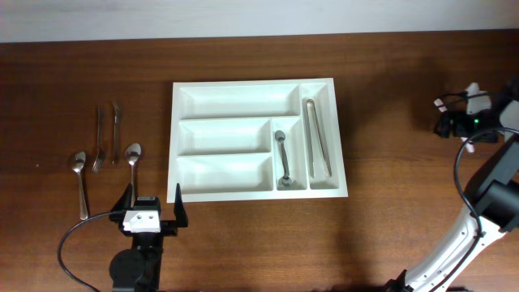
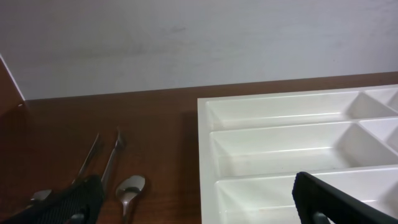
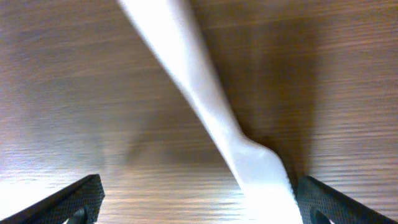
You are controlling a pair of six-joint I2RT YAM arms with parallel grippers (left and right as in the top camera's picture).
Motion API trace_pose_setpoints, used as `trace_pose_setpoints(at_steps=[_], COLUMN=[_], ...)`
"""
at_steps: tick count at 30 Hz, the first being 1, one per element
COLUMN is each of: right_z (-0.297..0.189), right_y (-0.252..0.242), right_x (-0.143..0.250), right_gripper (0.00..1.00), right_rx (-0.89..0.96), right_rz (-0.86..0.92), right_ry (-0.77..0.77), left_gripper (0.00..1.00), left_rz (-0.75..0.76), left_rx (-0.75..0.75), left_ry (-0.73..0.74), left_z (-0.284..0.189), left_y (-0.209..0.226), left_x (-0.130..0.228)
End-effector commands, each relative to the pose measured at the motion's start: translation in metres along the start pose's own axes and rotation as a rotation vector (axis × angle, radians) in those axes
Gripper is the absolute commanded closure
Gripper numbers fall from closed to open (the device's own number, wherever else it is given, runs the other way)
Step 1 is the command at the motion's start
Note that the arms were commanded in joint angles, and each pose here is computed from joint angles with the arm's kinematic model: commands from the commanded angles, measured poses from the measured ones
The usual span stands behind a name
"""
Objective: Pack container
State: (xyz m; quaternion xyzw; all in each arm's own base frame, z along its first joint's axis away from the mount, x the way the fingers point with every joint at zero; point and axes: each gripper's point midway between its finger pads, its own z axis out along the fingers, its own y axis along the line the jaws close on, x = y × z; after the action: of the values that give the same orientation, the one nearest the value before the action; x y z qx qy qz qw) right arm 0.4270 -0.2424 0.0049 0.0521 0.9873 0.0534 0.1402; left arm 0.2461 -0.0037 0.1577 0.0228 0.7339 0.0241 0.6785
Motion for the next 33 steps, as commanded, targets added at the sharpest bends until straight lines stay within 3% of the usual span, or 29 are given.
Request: trace_pose_setpoints(at_steps=[1, 6, 10, 19, 22, 25, 33], right_z=[0.025, 0.028, 0.033, 0.036, 0.036, 0.036, 0.037], right_y=[0.057, 0.095, 0.105, 0.056, 0.051, 0.050, 0.042], right_x=[0.019, 0.025, 0.012, -0.009, -0.010, -0.011, -0.009], right_gripper=[0.02, 0.03, 0.03, 0.10, 0.17, 0.31, 0.49], right_rx=[-0.146, -0.184, -0.168, 0.063, 0.073, 0.075, 0.130], right_rz=[-0.019, -0.072, -0.111, 0.113, 0.177, 0.218, 0.299], right_ry=[0.113, 0.187, 0.151, 0.078, 0.064, 0.060, 0.061], left_gripper=[0.01, 0.01, 0.01, 0.01, 0.01, 0.01, 0.01], left_rz=[0.015, 0.015, 0.015, 0.015, 0.015, 0.015, 0.015], left_rx=[-0.016, -0.016, -0.016, -0.016, -0.016, -0.016, -0.016], left_ry=[-0.004, -0.004, -0.004, -0.004, -0.004, -0.004, -0.004], left_z=[0.000, 0.000, 0.000, 0.000, 0.000, 0.000, 0.000], left_y=[0.003, 0.003, 0.003, 0.003, 0.003, 0.003, 0.003], left_x=[0.000, 0.000, 0.000, 0.000, 0.000, 0.000, 0.000])
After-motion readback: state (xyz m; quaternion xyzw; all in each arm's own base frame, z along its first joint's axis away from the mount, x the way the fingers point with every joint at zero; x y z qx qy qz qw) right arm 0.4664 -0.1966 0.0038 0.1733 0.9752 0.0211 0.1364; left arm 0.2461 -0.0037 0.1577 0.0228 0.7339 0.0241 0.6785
